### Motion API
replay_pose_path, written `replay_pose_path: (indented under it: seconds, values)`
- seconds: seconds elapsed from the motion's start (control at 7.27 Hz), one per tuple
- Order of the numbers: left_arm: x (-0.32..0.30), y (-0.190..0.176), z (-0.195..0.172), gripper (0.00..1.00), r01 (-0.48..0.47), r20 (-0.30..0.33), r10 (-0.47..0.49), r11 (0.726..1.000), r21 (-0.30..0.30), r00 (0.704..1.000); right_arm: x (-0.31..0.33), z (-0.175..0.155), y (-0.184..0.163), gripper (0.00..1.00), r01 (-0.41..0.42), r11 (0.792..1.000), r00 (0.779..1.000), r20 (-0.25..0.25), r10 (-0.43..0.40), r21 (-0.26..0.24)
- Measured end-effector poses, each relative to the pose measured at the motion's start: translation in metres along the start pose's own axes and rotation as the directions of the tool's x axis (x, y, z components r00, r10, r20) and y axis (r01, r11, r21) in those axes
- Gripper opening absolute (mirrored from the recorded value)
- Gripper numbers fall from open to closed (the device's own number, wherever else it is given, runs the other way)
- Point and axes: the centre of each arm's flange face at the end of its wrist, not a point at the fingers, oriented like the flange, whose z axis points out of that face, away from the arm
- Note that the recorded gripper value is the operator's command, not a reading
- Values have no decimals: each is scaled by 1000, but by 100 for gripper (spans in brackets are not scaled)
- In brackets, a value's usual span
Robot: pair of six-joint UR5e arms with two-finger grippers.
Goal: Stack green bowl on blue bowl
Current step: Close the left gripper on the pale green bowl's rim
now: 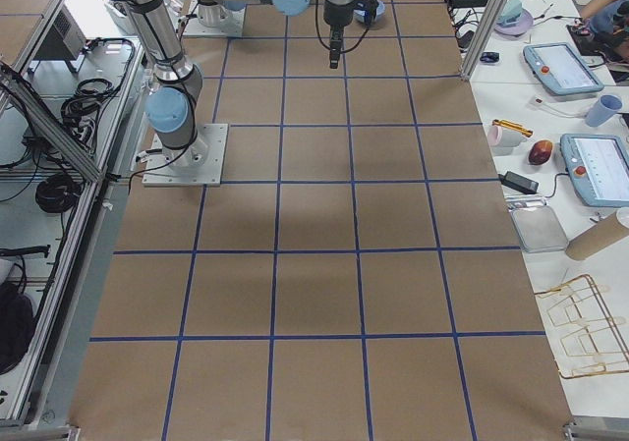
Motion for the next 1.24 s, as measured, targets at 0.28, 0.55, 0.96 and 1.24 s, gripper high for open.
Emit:
replay_pose_path:
  seconds: [0.28,0.55,0.96,1.24]
  values:
    - [0,1,0,0,1,-1,-1,1000,-4,1000,0,0,0,100,0,1000,1000,0,0,0]
    - [0,1,1,0,2,-1,-2,1000,-6,1000,0,0,0,100,0,1000,1000,0,0,0]
    - [-1,0,-2,0,0,5,0,1000,-2,1000,0,0,0,100,0,1000,1000,0,0,0]
    - [-7,0,-10,0,7,12,-7,1000,13,1000,0,0,0,100,0,1000,1000,0,0,0]
